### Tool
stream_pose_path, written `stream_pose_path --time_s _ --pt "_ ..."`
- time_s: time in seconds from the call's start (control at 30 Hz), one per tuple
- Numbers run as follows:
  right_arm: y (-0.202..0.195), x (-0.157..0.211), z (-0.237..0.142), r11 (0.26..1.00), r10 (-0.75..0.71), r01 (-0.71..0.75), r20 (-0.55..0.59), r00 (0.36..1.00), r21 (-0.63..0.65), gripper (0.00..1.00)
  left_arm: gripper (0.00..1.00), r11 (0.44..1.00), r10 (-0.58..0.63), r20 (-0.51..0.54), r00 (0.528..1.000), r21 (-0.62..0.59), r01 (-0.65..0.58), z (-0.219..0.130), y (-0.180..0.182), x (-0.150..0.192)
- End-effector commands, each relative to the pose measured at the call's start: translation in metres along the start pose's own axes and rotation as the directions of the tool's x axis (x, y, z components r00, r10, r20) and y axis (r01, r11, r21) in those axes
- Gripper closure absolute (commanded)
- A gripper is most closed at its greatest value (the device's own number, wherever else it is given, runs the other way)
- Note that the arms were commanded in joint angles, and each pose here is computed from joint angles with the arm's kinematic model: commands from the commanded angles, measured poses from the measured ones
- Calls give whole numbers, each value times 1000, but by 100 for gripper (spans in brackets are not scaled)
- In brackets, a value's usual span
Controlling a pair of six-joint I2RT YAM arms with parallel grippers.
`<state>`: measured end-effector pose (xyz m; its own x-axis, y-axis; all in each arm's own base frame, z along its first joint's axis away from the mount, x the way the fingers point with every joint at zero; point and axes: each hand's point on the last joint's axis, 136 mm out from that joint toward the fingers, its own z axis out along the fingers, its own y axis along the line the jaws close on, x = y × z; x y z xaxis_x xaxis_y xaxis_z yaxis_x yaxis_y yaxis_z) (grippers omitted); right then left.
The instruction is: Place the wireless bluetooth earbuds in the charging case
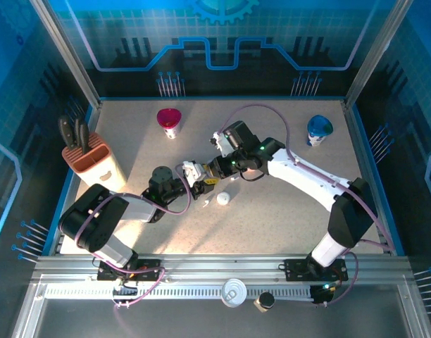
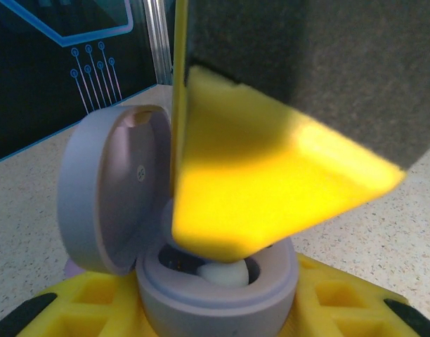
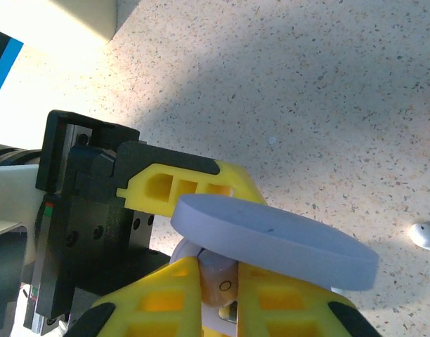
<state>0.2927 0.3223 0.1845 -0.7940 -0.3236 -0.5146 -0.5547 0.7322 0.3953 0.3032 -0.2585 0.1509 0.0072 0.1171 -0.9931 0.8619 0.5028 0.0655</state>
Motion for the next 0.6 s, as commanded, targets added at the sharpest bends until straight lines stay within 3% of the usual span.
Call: stream_pose_path --time_s 0.0,0.33,0.57 --pt "10 -1 4 1000 -11 11 -12 1000 -27 80 62 999 35 38 999 -5 -34 -1 1 -13" --pt "3 -11 -32 1000 -4 5 135 991 -8 56 62 999 32 28 999 -9 -32 -3 0 -9" --pt "-8 -26 -63 999 30 -22 259 965 -34 53 62 999 38 40 998 11 -39 -5 -5 -8"
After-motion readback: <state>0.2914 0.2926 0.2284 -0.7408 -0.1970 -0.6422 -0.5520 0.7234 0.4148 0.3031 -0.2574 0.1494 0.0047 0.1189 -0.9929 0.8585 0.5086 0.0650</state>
